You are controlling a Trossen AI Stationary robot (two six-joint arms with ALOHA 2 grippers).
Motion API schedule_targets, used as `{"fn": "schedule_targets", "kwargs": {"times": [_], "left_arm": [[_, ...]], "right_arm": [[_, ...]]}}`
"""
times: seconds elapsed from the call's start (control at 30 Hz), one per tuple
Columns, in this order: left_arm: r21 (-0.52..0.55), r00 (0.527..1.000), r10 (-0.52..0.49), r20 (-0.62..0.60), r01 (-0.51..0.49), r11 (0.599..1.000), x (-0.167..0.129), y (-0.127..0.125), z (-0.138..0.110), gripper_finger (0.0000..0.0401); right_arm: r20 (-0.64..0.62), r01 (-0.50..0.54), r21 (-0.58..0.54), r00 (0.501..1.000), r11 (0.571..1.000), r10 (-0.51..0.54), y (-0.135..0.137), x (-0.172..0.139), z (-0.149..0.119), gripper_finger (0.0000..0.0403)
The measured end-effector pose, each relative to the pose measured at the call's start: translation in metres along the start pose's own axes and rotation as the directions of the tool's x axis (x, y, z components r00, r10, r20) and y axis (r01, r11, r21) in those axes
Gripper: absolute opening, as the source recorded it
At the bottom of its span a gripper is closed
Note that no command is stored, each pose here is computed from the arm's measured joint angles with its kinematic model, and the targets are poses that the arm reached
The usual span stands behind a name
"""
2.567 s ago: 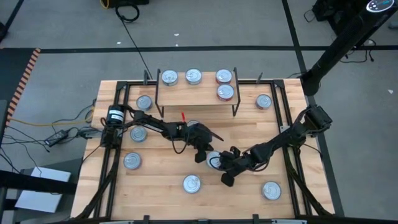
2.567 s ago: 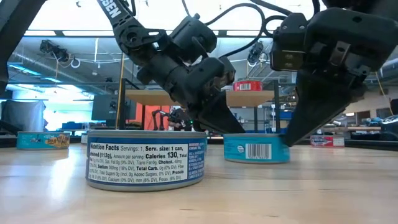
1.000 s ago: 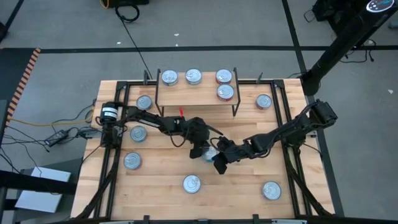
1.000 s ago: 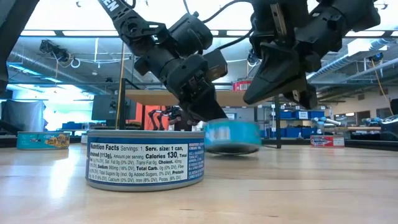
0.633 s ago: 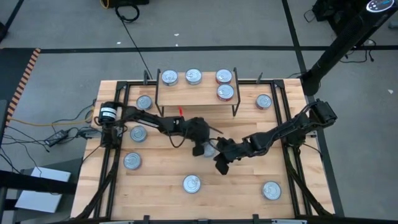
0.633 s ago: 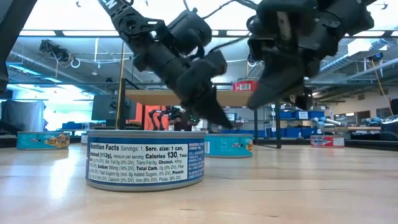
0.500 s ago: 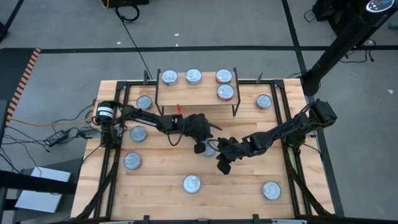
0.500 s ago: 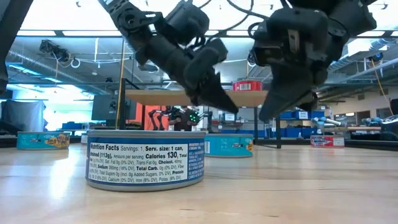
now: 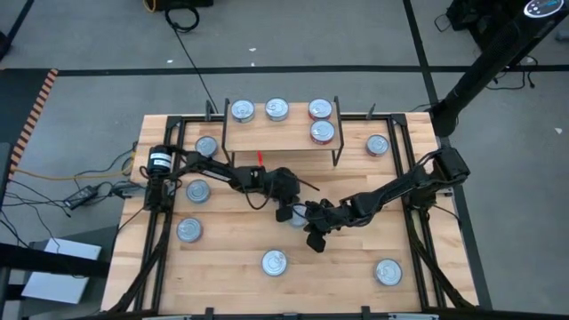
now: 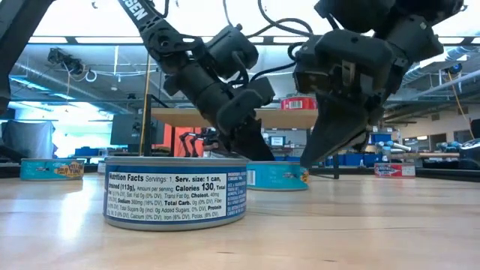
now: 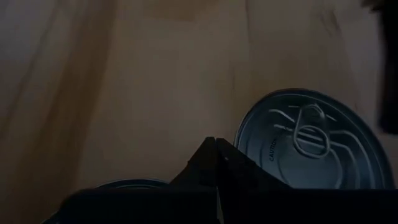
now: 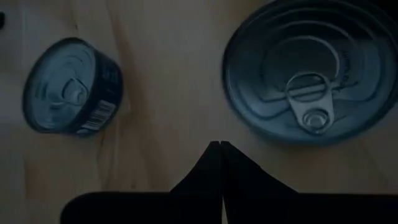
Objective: Stack canned seafood by type on shelf
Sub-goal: Put the yellow-blue tuna can on the shelf
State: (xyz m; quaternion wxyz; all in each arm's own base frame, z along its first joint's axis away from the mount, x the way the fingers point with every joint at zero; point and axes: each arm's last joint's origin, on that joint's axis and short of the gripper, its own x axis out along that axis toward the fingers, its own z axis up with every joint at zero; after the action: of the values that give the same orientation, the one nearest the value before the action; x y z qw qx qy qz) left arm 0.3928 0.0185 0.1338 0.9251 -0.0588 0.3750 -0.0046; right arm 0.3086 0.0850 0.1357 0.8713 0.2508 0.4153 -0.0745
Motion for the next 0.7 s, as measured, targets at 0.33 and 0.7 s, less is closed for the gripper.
{"fn": "schedule_targets", "kwargs": {"times": [0.33,0.7], "left_arm": [[-0.015,0.998,-0.062,-0.022,0.062,0.998,0.000,-0.005,-0.002,0.0000],[-0.010,0.994,-0.110,-0.026,0.110,0.994,-0.007,-0.007,0.002,0.0000]], "right_arm": [[0.026,0.012,0.034,1.000,0.999,-0.013,-0.001,0.007,-0.001,0.0003],[0.103,-0.054,0.128,0.994,0.990,0.041,0.007,-0.018,0.013,0.0003]]}}
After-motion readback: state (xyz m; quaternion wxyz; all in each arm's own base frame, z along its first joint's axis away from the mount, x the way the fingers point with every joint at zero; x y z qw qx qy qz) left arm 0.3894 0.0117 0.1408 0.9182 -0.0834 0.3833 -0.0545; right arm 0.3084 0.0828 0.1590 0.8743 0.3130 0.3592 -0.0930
